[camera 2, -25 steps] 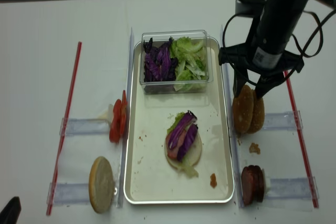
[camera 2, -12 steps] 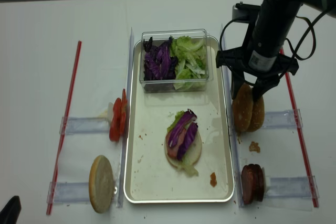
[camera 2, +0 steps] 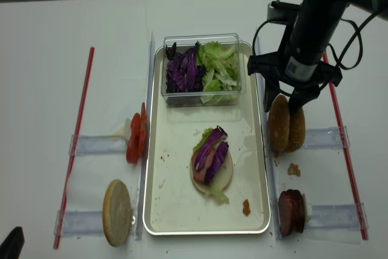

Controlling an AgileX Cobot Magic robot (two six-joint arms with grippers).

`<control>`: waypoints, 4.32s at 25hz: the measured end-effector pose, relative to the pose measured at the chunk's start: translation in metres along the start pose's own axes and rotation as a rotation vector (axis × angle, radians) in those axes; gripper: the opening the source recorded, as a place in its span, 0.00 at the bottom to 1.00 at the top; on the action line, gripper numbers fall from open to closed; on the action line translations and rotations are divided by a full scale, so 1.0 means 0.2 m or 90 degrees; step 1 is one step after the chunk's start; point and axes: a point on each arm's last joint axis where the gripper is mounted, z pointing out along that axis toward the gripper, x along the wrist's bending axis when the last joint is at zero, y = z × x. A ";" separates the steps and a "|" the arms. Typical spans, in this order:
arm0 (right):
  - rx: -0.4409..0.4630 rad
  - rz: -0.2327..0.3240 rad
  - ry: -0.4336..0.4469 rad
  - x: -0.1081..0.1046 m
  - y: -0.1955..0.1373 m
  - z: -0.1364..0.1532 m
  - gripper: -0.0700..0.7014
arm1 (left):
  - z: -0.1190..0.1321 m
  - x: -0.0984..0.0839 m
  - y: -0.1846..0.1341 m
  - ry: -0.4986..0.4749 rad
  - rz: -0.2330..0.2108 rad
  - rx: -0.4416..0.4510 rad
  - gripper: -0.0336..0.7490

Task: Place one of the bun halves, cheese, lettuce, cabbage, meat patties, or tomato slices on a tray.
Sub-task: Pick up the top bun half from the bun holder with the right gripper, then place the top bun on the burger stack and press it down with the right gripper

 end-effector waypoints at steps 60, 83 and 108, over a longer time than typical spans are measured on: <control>0.046 -0.009 0.016 0.01 0.01 0.06 0.28 | 0.00 0.00 0.00 0.000 0.000 0.000 0.58; 0.010 -0.034 0.106 0.10 0.05 -0.02 0.27 | 0.00 0.00 0.00 0.000 0.000 0.000 0.58; -0.082 -0.124 0.384 0.17 -0.17 -0.02 0.26 | 0.00 0.00 0.00 0.000 0.000 0.000 0.58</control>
